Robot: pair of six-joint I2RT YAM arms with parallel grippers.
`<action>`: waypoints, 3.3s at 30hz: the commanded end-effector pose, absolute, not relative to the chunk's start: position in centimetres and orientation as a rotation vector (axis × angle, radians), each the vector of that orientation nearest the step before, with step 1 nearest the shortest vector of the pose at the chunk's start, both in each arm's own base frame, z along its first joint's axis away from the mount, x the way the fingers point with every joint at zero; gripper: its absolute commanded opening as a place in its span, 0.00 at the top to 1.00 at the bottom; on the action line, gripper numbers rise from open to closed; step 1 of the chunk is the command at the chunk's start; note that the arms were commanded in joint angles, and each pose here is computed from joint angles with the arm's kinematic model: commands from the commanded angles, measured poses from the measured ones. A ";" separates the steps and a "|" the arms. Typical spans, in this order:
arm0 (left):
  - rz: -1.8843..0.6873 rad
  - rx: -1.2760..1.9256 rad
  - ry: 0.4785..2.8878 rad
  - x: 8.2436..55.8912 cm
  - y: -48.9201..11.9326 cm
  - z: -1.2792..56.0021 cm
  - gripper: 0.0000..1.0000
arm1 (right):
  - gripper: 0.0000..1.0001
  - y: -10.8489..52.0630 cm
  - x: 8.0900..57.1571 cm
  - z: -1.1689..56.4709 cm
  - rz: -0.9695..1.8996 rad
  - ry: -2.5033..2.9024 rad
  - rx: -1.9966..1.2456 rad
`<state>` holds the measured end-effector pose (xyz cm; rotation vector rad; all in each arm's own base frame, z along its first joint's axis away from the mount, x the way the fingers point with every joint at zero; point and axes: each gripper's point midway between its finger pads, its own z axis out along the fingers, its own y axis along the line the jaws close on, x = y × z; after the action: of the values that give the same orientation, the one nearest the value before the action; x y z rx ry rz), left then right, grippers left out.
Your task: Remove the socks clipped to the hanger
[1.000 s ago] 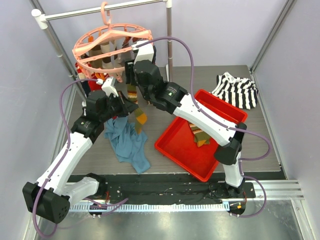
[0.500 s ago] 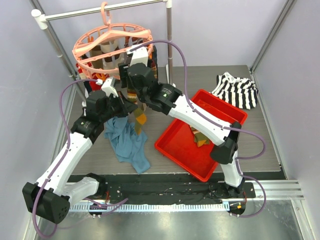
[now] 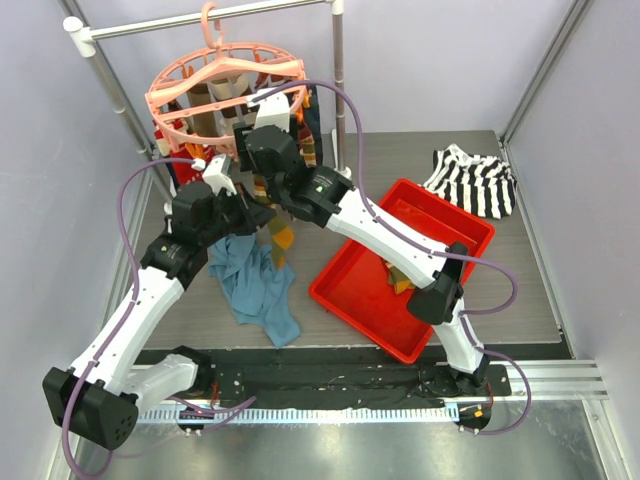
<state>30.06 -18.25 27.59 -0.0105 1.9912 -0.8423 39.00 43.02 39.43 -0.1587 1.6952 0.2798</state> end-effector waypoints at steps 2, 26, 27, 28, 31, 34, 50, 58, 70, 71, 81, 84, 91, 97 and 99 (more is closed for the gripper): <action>-0.843 0.011 1.916 30.3 -18.3 30.1 1.00 | 0.30 41.9 39.1 42.7 0.276 1.631 -0.087; -0.809 -0.017 1.949 30.6 -18.0 29.1 1.00 | 0.97 42.1 38.7 43.8 0.328 1.600 -0.085; -0.801 -0.024 1.964 30.5 -17.8 28.8 1.00 | 0.97 42.1 38.7 43.8 0.336 1.602 -0.078; -0.792 -0.030 1.975 30.5 -17.7 28.4 1.00 | 0.97 42.0 38.6 44.1 0.345 1.599 -0.072; -0.779 -0.043 2.006 30.0 -17.4 27.4 1.00 | 0.97 42.1 38.4 44.4 0.374 1.595 -0.068; -0.767 -0.053 2.025 29.4 -17.0 26.4 1.00 | 0.97 42.6 38.2 44.3 0.407 1.600 -0.071; -0.742 -0.065 2.096 27.1 -16.0 25.6 1.00 | 0.34 42.2 32.5 45.1 0.683 1.646 -0.241; -0.751 -0.025 2.090 26.6 -16.2 27.5 1.00 | 0.23 40.1 26.6 43.3 0.897 1.572 -0.407; -1.062 0.061 1.987 23.7 -19.3 32.6 1.00 | 0.23 38.5 21.0 32.4 0.988 1.621 -0.647; -1.077 0.064 1.959 23.8 -19.4 33.2 1.00 | 0.23 38.7 20.6 31.9 0.998 1.623 -0.653; -1.152 0.073 1.893 23.9 -20.3 34.6 1.00 | 0.61 39.4 22.2 28.7 0.944 1.688 -0.582; -1.128 0.079 1.889 24.2 -20.1 34.3 0.92 | 0.99 38.3 23.4 29.5 0.899 1.683 -0.478; -0.978 0.105 1.914 24.8 -18.7 33.5 0.20 | 0.99 30.7 26.6 29.7 0.517 1.854 -0.147; -0.866 0.111 1.964 25.4 -17.6 31.9 0.00 | 0.99 24.0 27.9 32.2 0.232 1.859 -0.020; -0.828 0.124 1.987 25.4 -17.2 31.1 0.00 | 0.99 21.8 28.3 33.3 0.161 1.848 0.027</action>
<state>25.15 -18.11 30.93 0.0792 1.9931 -0.9234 27.38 28.57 29.24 -0.1650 1.9063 0.3756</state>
